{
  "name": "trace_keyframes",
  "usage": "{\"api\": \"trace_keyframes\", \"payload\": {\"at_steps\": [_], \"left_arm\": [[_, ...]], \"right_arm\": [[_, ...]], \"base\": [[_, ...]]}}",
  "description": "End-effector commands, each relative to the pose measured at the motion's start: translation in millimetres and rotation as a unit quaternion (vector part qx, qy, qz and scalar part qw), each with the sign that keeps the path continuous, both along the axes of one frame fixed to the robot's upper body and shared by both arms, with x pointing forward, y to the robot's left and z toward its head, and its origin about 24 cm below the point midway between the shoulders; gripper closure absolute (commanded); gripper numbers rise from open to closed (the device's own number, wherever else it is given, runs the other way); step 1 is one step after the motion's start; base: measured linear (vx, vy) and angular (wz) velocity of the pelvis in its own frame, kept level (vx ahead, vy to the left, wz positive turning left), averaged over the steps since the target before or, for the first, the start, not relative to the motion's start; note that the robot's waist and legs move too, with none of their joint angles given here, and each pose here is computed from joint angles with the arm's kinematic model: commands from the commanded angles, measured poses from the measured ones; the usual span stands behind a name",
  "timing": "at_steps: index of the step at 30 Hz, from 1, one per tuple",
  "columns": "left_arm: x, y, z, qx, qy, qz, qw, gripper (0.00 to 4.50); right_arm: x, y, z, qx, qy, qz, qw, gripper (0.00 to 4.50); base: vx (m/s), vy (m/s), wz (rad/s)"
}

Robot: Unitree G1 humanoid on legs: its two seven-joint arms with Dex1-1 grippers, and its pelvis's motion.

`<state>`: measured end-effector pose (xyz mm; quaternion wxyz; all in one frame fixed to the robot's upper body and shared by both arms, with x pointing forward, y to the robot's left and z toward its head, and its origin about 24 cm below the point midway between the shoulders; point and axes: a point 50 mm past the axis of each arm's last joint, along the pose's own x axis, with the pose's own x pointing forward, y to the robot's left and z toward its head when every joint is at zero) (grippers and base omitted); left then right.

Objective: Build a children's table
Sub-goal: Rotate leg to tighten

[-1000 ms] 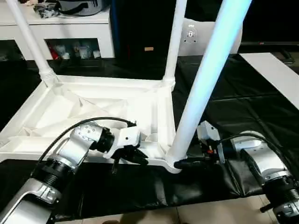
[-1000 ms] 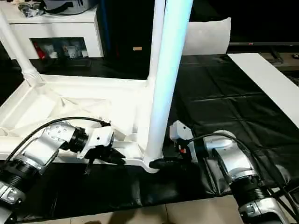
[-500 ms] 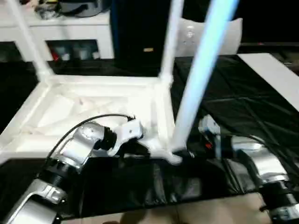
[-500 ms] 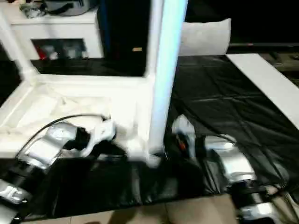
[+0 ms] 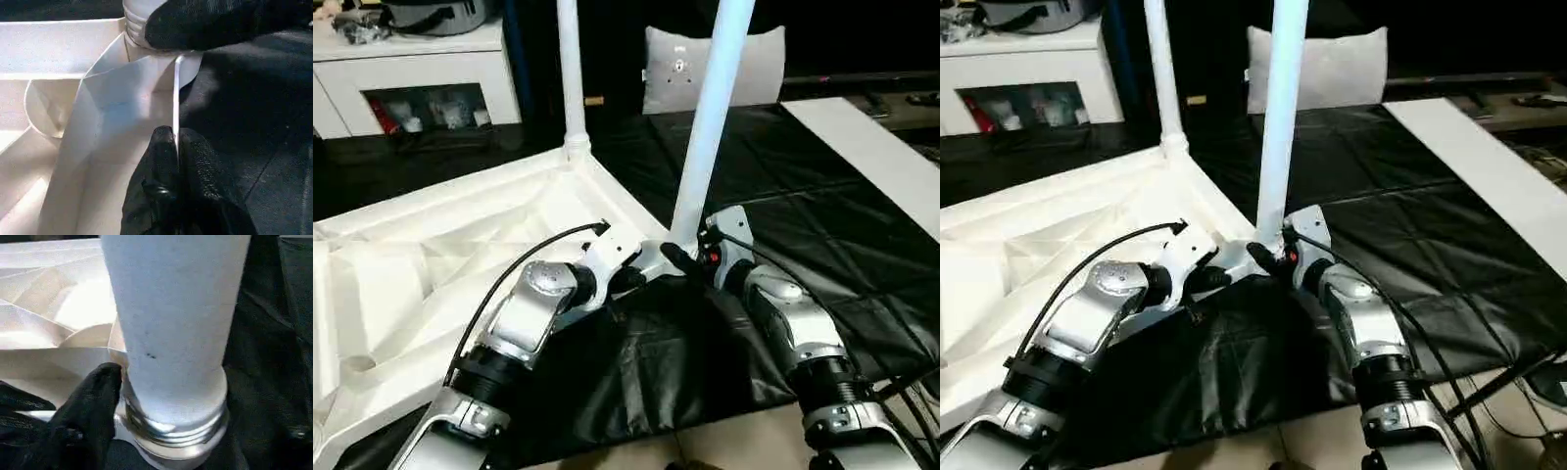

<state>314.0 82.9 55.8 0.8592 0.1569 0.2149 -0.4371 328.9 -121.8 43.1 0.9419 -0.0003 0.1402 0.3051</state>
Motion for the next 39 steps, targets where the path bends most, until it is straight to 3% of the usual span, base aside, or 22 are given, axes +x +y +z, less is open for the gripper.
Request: {"api": "trace_keyframes", "payload": {"at_steps": [1, 6, 9, 17, 21, 25, 30, 33, 35, 38, 39], "left_arm": [[2.7, -8.2, 15.0, -0.011, -0.044, -0.010, 0.999, 4.50], [1.4, 0.8, 14.1, -0.005, -0.045, -0.029, 0.999, 4.50], [-2.6, 10.7, 11.5, 0.003, -0.037, -0.078, 0.996, 4.50], [-13.3, 30.6, 5.8, 0.028, 0.004, -0.196, 0.980, 4.50], [-22.0, 40.9, 6.0, 0.049, 0.025, -0.286, 0.957, 4.50], [-24.9, 46.1, 6.1, 0.063, 0.045, -0.322, 0.944, 4.50], [-26.3, 47.3, 7.5, 0.068, 0.052, -0.350, 0.933, 4.50], [-26.5, 47.1, 8.0, 0.067, 0.053, -0.358, 0.930, 4.50], [-27.6, 45.8, 8.3, 0.064, 0.054, -0.367, 0.926, 4.50], [-29.0, 44.1, 8.4, 0.061, 0.056, -0.374, 0.924, 4.50], [-29.2, 43.8, 8.5, 0.060, 0.056, -0.374, 0.924, 4.50]], "right_arm": [[-8.1, 20.2, -4.1, 0.026, 0.009, 0.059, 0.998, 0.79], [-11.7, 1.9, -0.1, 0.023, -0.013, 0.082, 0.996, 0.34], [-18.5, -20.8, 3.3, -0.010, -0.024, 0.131, 0.991, 0.06], [-32.0, -45.1, 16.4, -0.020, -0.022, 0.253, 0.967, 0.06], [-36.6, -49.5, 21.2, -0.034, -0.014, 0.309, 0.950, 0.06], [-38.3, -48.3, 19.7, -0.073, -0.020, 0.348, 0.935, 0.06], [-44.5, -42.2, 17.8, -0.078, -0.010, 0.395, 0.915, 0.06], [-45.1, -39.7, 17.4, -0.077, -0.008, 0.402, 0.912, 0.06], [-44.5, -36.7, 16.2, -0.072, -0.006, 0.406, 0.911, 0.40], [-44.0, -34.1, 15.1, -0.062, 0.000, 0.412, 0.909, 0.42], [-44.0, -33.7, 14.9, -0.059, 0.002, 0.413, 0.909, 0.69]], "base": [[0.000, 0.000, 0.00], [0.000, 0.000, 0.00], [0.000, 0.000, 0.00], [0.000, 0.000, 0.00], [0.000, 0.000, 0.00], [0.000, 0.000, 0.00], [0.000, 0.000, 0.00], [0.000, 0.000, 0.00], [0.000, 0.000, 0.00], [0.000, 0.000, 0.00], [0.000, 0.000, 0.00]]}}
